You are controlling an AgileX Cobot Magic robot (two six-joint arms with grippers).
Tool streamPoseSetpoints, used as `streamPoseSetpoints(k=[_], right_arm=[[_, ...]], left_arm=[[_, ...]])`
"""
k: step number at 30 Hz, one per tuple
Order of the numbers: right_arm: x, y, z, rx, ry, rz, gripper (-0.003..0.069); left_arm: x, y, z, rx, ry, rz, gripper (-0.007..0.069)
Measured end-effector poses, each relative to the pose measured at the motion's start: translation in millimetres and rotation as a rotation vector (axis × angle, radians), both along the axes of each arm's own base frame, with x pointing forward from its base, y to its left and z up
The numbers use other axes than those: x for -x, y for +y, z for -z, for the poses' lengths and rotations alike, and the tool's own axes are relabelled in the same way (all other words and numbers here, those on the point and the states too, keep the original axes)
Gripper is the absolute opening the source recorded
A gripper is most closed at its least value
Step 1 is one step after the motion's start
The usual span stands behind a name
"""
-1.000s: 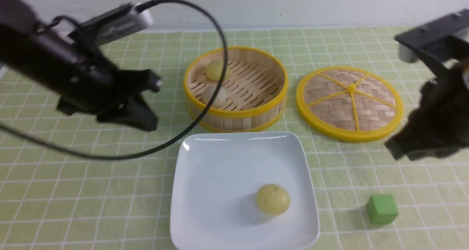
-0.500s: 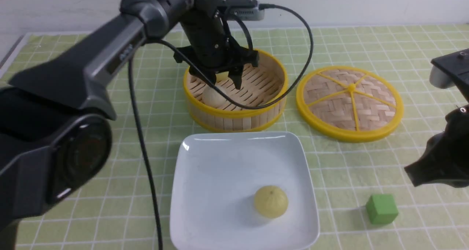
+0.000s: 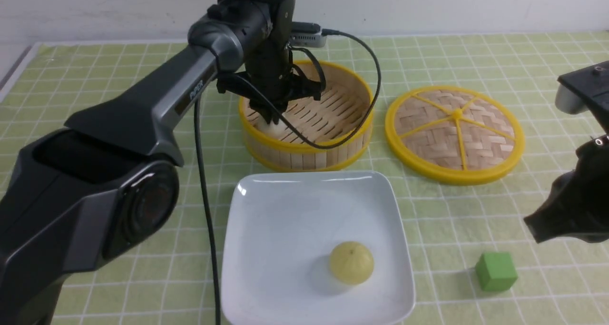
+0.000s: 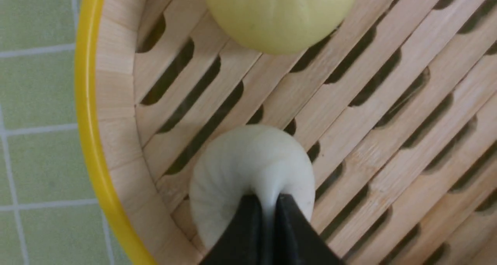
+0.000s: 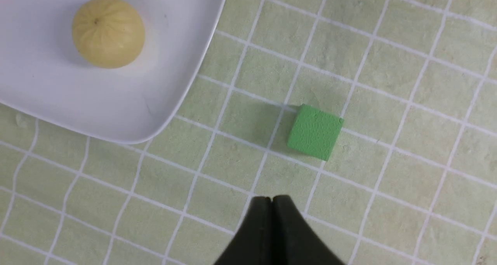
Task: Put the steamed buns into the plate on the green tablecloth.
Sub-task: 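Reach into the bamboo steamer and grasp a bun with the left gripper, then carry the bun from the bamboo steamer to the plate with the left gripper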
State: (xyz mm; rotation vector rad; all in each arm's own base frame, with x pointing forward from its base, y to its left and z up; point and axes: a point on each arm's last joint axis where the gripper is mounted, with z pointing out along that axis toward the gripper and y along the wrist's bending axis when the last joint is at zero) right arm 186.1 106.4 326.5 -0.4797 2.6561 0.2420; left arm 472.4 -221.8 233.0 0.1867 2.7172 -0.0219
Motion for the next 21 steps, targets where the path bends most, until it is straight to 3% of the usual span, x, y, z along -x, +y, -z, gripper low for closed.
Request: streamPoseSetpoints(k=[7, 9, 11, 14, 16, 17, 21], right_arm=[[-0.7, -2.3, 0.6, 0.035, -0.013, -0.016, -0.0001], [-0.6, -3.2, 0.9, 0.047, -0.011, -0.018, -0.0001], [-0.7, -4.1, 1.1, 0.059, -0.012, -0.019, -0.0001], [-0.9, -4.6, 1.3, 0.064, -0.016, -0.019, 0.0001], [-1.0, -4.5, 1.2, 0.064, -0.017, -0.019, 0.0001], [-1.0, -4.5, 1.2, 0.064, -0.017, -0.019, 0.0001], [-1.2, -4.4, 1.1, 0.062, -0.02, -0.019, 0.0005]], left_arm=[[52.8, 3.1, -121.5, 0.204, -0.139, 0.097, 0.0022], [72.8, 6.6, -134.7, 0.238, -0.114, 0.121, 0.0022], [91.0, 10.0, -131.2, 0.234, -0.055, 0.129, 0.0022], [115.1, 10.6, -89.5, 0.169, 0.114, 0.115, 0.0027], [131.8, 4.4, -31.5, 0.095, 0.269, 0.092, 0.0045], [131.8, 4.5, -31.5, 0.094, 0.268, 0.092, 0.005], [139.8, -11.1, 16.2, 0.067, 0.317, 0.082, 0.0182]])
